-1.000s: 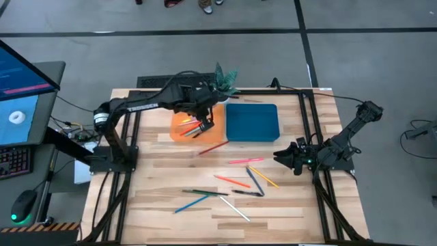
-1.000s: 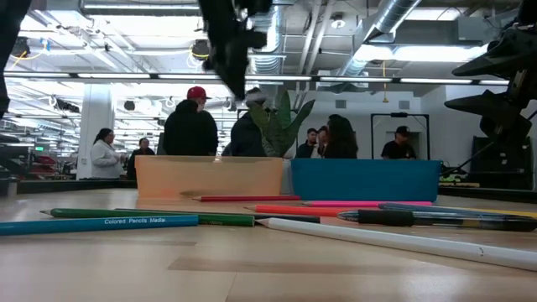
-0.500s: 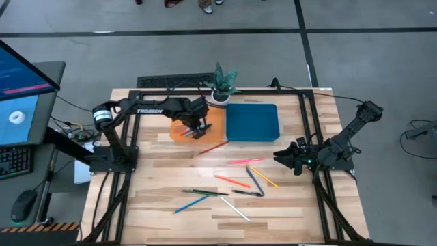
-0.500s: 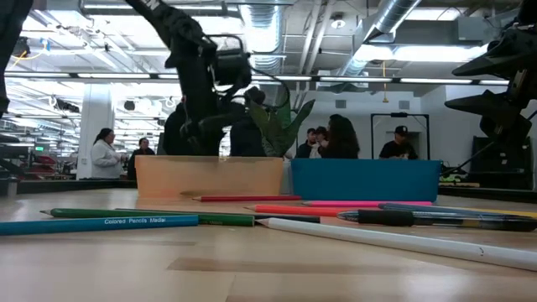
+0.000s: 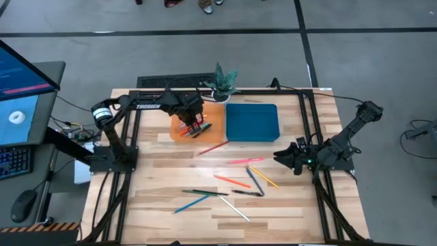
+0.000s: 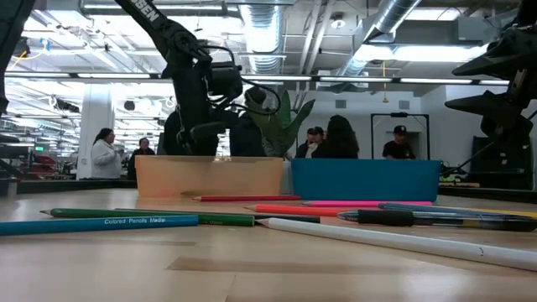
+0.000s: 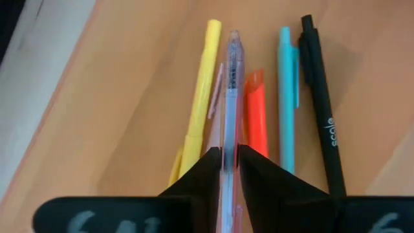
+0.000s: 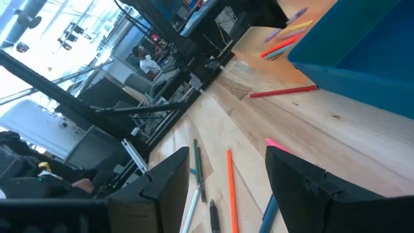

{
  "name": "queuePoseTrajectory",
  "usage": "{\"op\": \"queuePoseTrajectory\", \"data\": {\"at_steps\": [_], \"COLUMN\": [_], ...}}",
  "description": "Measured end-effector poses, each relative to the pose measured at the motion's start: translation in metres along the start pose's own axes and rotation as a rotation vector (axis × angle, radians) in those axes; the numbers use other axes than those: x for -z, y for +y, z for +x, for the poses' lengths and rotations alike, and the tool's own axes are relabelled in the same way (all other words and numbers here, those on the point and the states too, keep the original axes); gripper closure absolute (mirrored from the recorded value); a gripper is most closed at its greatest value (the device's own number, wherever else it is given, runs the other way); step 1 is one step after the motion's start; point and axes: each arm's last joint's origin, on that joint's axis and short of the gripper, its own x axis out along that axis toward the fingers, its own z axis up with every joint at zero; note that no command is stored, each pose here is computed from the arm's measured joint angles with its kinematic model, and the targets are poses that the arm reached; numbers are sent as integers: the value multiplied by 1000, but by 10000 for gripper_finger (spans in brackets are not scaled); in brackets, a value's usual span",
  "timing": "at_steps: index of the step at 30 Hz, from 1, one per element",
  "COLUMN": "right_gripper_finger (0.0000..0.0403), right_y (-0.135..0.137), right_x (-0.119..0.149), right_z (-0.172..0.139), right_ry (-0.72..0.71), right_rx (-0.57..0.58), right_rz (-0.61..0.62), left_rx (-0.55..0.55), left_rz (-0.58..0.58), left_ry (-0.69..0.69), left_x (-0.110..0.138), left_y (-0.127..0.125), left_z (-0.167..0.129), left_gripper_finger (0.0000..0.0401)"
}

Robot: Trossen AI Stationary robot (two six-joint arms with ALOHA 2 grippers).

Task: Sort pens & pencils
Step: Put the purple pen into the orange bin, then put the pink pencil into the blue bin

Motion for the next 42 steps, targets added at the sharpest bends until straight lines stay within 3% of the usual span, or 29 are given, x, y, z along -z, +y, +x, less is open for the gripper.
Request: {"op": "queuePoseTrajectory", "data": {"at_steps": [9,14,19,23,28,34,42], "right_gripper_finger": [178,178,178,178,178,178,178], "right_y": [5,44,78,97,102,80,44], "right_x": [-8,-54,-107,-134,-137,-122,-86], "right_z": [1,-7,-16,-13,19,82,154], "right_ry": [-54,-176,-180,-30,274,575,826], "right_rx": [-15,-64,103,279,412,317,227], "right_rz": [47,-156,-377,-536,-669,-702,-849], "left_rx": [108,288,381,435,413,377,357], "left_rz": [-73,-134,-93,-26,7,18,-13], "left_ry": [15,-31,-235,-445,-629,-768,-819], "left_x": [-13,-36,-60,-56,-22,16,57], "left_y": [5,-1,-21,-46,-84,-129,-186], "left_z": [-18,-54,-128,-201,-263,-303,-318], "left_gripper_finger": [264,237,234,234,234,234,234]}}
